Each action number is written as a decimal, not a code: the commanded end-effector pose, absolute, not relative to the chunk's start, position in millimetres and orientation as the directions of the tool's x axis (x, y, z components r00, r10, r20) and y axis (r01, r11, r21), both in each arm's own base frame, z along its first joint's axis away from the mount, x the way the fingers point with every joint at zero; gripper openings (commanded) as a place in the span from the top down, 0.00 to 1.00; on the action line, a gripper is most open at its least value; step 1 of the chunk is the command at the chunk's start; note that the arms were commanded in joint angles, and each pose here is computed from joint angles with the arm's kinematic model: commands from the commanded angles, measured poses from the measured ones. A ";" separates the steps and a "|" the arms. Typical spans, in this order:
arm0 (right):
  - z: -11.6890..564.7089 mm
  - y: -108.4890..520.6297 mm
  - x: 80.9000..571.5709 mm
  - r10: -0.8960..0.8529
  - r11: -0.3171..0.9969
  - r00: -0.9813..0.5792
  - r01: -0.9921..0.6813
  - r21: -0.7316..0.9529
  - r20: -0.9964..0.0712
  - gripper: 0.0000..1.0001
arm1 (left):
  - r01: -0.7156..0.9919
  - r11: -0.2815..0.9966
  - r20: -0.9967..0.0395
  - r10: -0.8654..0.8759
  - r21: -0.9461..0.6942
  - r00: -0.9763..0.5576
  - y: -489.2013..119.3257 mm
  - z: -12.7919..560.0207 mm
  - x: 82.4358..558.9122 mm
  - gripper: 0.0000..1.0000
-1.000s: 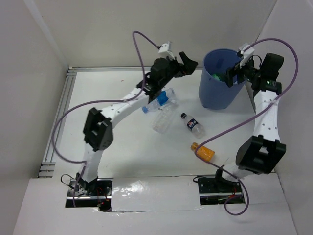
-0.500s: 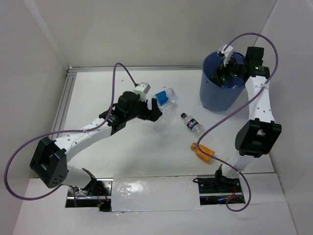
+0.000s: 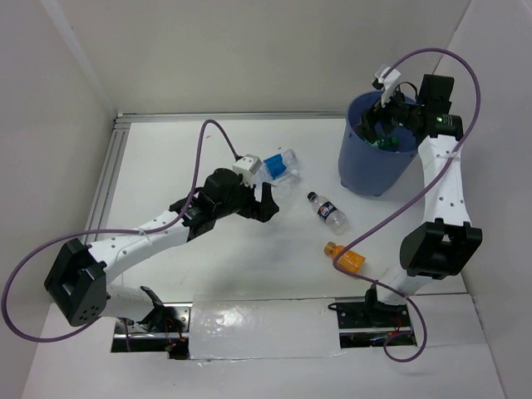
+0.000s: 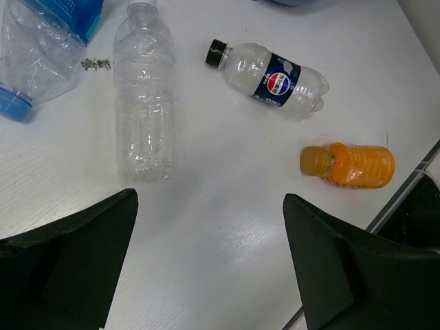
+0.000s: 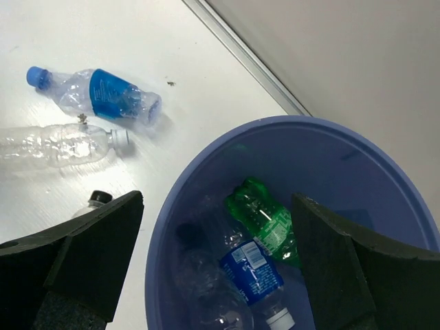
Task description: Put the plastic bottles in the bin
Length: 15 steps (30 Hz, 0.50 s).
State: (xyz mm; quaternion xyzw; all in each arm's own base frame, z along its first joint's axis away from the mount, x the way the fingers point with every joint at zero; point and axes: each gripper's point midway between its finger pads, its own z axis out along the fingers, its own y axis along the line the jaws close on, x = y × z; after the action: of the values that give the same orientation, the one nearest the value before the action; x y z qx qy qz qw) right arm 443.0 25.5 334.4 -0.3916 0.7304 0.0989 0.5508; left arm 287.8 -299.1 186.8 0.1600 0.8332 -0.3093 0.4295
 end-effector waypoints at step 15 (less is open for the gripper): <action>276.3 47.5 419.2 -0.467 0.729 -0.319 -0.666 -0.156 -0.825 0.21 | 0.518 0.785 -0.811 0.033 -0.341 -0.585 -289.9 166.4 276.5 0.01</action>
State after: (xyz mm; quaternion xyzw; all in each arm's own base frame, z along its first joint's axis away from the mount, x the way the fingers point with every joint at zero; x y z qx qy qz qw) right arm 423.8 48.2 285.8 -0.3616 0.7867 0.1269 0.4840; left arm 274.5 -293.5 159.0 0.1657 0.8512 -0.2879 0.4063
